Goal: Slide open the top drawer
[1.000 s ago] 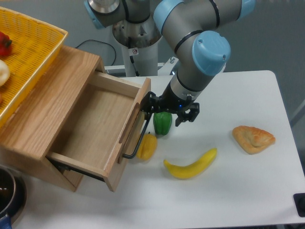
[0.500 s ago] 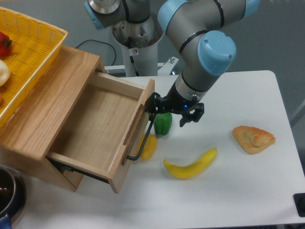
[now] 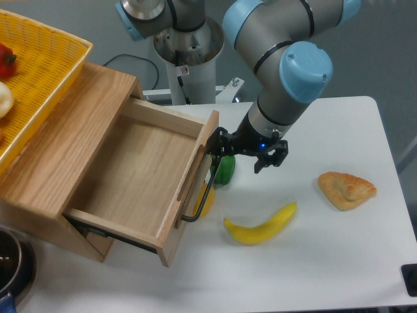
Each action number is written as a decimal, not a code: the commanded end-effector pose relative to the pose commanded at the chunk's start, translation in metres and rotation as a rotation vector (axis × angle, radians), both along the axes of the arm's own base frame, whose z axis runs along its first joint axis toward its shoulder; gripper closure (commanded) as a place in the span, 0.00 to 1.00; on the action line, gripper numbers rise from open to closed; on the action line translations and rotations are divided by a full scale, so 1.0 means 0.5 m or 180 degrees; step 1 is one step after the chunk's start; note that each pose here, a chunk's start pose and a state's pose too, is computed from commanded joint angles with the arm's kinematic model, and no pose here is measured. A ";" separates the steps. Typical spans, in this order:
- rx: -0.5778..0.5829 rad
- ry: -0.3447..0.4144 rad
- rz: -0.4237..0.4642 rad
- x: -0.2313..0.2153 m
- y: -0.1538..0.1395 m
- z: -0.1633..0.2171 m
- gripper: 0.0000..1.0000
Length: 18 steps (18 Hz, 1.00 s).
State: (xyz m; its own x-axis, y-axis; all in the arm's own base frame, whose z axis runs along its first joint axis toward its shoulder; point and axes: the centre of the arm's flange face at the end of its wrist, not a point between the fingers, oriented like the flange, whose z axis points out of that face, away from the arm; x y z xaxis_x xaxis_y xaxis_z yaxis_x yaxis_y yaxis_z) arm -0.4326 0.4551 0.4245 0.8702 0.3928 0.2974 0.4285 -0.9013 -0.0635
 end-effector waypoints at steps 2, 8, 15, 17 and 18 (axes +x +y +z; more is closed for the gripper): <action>0.0000 -0.0008 0.0000 0.005 0.000 0.005 0.00; 0.0059 0.0033 0.0013 0.008 0.000 0.028 0.00; 0.0235 0.0297 -0.0002 -0.054 -0.006 0.041 0.00; 0.0325 0.0456 -0.0153 -0.094 -0.028 0.036 0.00; 0.0364 0.0537 -0.0251 -0.112 -0.039 0.034 0.00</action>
State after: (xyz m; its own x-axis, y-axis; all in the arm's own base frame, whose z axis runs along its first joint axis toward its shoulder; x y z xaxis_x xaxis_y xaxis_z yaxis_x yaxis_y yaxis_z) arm -0.4885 0.4355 0.4417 0.9381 0.2936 0.1835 0.3316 -0.9144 -0.2321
